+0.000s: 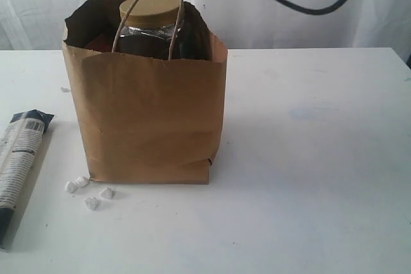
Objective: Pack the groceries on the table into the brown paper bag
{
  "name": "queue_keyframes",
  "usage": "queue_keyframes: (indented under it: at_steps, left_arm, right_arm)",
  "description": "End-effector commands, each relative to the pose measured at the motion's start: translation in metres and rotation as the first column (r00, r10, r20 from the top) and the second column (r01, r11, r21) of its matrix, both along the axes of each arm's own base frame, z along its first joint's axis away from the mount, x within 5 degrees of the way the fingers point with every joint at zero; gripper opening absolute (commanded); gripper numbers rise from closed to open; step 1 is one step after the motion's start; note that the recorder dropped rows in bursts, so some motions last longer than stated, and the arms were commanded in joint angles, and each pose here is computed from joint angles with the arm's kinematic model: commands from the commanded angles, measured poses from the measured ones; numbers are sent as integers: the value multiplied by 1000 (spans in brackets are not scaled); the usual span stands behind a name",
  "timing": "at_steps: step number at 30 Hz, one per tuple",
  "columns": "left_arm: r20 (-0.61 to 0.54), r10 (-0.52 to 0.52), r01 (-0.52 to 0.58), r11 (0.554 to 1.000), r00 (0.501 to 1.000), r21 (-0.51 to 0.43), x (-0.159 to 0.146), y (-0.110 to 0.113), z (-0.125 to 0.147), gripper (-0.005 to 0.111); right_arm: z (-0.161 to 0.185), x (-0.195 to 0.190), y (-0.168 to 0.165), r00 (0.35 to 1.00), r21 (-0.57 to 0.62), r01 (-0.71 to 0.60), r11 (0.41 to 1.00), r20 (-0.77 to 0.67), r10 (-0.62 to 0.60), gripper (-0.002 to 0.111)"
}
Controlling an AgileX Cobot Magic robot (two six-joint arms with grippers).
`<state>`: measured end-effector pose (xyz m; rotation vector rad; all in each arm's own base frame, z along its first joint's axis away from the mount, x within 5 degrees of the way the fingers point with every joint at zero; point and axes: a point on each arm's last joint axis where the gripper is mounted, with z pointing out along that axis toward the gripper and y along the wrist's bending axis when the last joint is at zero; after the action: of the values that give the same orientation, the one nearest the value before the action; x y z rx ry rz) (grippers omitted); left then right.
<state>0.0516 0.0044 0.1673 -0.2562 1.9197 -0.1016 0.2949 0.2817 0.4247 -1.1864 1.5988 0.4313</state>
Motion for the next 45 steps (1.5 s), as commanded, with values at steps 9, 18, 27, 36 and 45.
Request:
queue_keyframes:
  at_steps: [9,18,27,36,45]
  left_arm:
    - [1,-5,5,1000,1000,-2,0,0,-1,0]
    - [1,-5,5,1000,1000,-2,0,0,-1,0]
    - [1,-5,5,1000,1000,-2,0,0,-1,0]
    - [1,-5,5,1000,1000,-2,0,0,-1,0]
    - [1,-5,5,1000,1000,-2,0,0,-1,0]
  right_arm:
    - [37,-14,-39,977,-14,203,979,75,-201,22]
    - [29,14,-94,817,-210,577,789,149,-557,0]
    - [-40,53,-207,506,-427,757,494,-95,-857,0]
    - [-161,30,-258,315,-538,702,467,-353,-881,0]
    - [-177,-44,-251,460,-13,862,507,-405,-791,0]
